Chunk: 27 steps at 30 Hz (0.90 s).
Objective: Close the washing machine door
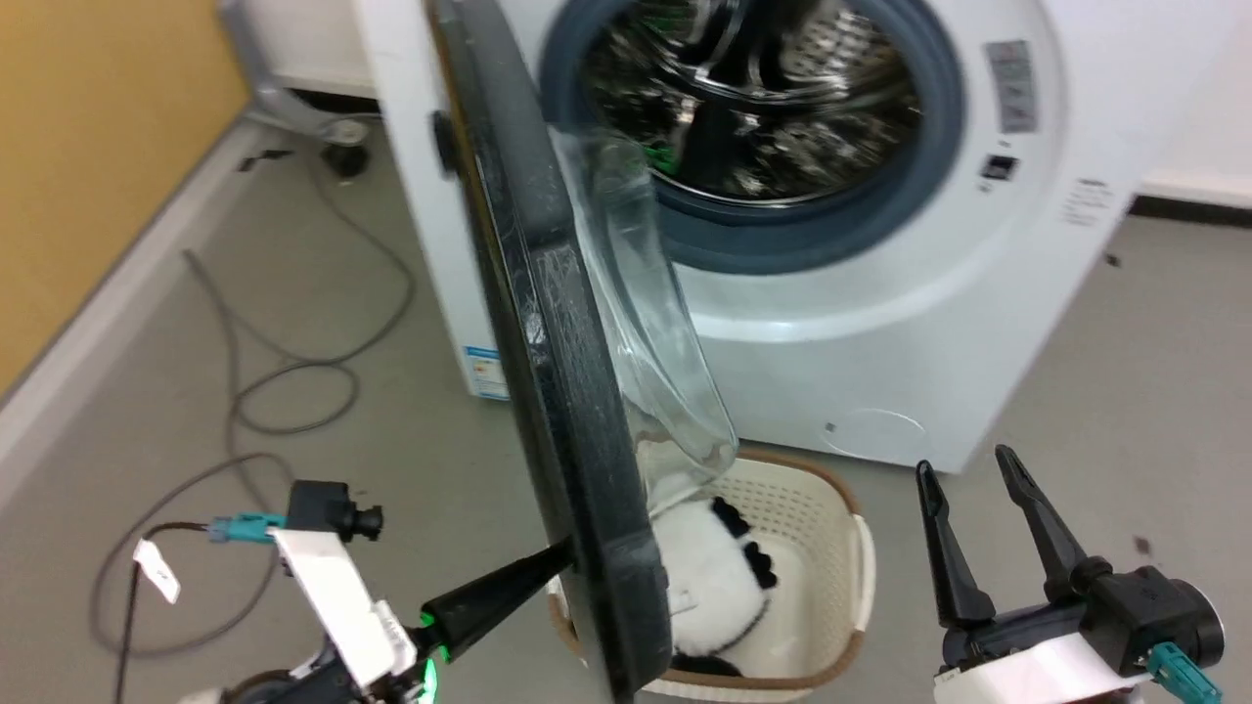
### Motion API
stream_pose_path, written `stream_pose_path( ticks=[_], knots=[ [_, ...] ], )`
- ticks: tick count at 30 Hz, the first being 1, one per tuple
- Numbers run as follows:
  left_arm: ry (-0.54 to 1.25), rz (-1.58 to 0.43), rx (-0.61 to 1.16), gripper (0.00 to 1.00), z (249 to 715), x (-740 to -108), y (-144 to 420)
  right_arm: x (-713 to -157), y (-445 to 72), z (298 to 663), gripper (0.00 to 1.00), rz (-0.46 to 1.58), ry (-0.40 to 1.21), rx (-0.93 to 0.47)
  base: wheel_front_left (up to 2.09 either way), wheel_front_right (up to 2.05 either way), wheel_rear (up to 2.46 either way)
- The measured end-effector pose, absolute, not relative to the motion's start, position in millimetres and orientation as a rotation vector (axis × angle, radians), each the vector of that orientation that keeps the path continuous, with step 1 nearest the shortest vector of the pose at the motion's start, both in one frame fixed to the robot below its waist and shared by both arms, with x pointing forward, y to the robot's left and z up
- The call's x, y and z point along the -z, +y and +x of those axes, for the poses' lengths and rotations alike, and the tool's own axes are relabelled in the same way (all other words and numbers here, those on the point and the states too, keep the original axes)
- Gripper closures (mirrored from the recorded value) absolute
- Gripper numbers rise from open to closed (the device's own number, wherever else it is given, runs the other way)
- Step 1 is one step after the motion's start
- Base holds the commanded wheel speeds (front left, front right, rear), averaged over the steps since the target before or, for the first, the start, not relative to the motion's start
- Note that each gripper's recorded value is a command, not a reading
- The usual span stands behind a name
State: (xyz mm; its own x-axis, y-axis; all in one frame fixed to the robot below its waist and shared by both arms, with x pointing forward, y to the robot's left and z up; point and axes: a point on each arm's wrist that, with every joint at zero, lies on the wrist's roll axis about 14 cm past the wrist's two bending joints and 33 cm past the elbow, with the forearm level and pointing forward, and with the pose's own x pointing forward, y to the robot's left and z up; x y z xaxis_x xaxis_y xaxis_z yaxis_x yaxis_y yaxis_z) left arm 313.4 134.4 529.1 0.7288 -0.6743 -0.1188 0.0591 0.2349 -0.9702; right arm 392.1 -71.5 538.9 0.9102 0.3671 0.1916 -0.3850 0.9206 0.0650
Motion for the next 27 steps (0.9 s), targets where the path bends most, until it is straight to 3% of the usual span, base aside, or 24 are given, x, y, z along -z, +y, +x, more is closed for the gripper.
stream_pose_path(
  ticks=[14, 27],
  knots=[
    [0.620, -1.359, 0.603, 1.00, 389.2, -501.3, 34.1, -527.9, -167.0, 372.0, 0.00, 0.073, -0.148, -0.102, 0.00, 0.00, 0.00],
    [0.463, -1.424, 0.511, 1.00, 472.2, -502.8, -25.6, -517.8, -228.6, 347.7, 0.00, 0.072, -0.110, 0.100, 0.00, 0.00, 0.00]
  ],
)
